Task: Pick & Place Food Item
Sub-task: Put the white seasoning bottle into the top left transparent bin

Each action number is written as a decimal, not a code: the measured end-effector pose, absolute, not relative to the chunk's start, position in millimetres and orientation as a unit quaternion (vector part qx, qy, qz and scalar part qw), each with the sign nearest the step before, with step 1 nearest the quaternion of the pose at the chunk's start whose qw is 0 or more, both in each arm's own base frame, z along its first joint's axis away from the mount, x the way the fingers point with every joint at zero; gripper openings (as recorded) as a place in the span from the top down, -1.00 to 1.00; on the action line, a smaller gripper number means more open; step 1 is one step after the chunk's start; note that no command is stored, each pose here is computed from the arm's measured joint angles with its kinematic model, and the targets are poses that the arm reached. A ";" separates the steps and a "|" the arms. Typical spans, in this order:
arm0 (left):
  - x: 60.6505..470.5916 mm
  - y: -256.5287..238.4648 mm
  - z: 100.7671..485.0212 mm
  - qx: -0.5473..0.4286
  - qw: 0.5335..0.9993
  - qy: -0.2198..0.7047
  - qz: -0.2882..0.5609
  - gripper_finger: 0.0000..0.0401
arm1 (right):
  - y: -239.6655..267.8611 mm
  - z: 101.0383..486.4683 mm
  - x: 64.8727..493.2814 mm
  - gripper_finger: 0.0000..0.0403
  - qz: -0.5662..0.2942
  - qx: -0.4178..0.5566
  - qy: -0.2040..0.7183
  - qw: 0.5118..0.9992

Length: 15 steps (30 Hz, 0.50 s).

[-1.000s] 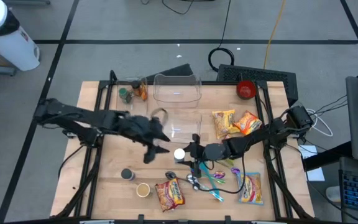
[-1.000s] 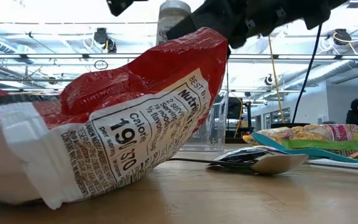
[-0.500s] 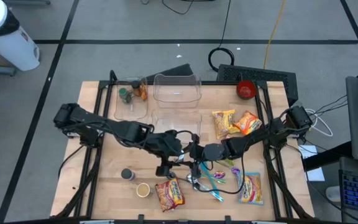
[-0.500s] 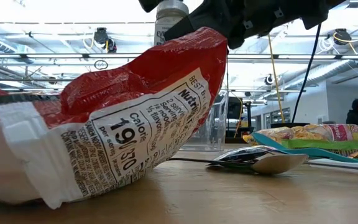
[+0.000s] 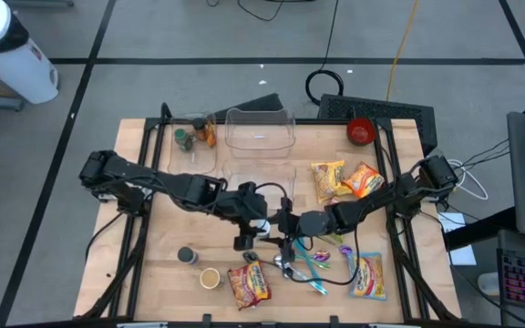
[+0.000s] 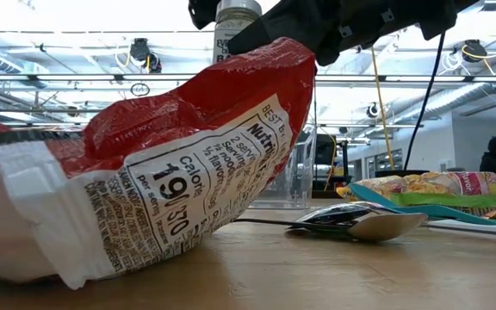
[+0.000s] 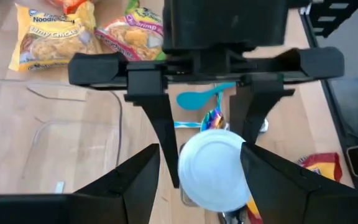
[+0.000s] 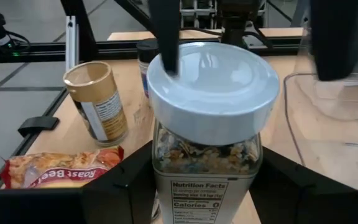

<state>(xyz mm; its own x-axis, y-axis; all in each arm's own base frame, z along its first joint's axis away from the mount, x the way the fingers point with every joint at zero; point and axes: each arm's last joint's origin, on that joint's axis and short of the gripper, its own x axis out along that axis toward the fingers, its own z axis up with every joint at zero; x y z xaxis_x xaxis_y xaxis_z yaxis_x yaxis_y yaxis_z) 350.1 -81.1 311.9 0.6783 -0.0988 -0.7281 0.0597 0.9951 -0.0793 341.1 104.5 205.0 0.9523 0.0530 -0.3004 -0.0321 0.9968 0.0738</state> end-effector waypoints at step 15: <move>350.9 -83.0 305.8 -0.031 0.902 0.421 -0.088 -0.16 | 106.5 204.2 340.6 0.04 0.027 0.012 0.152 0.988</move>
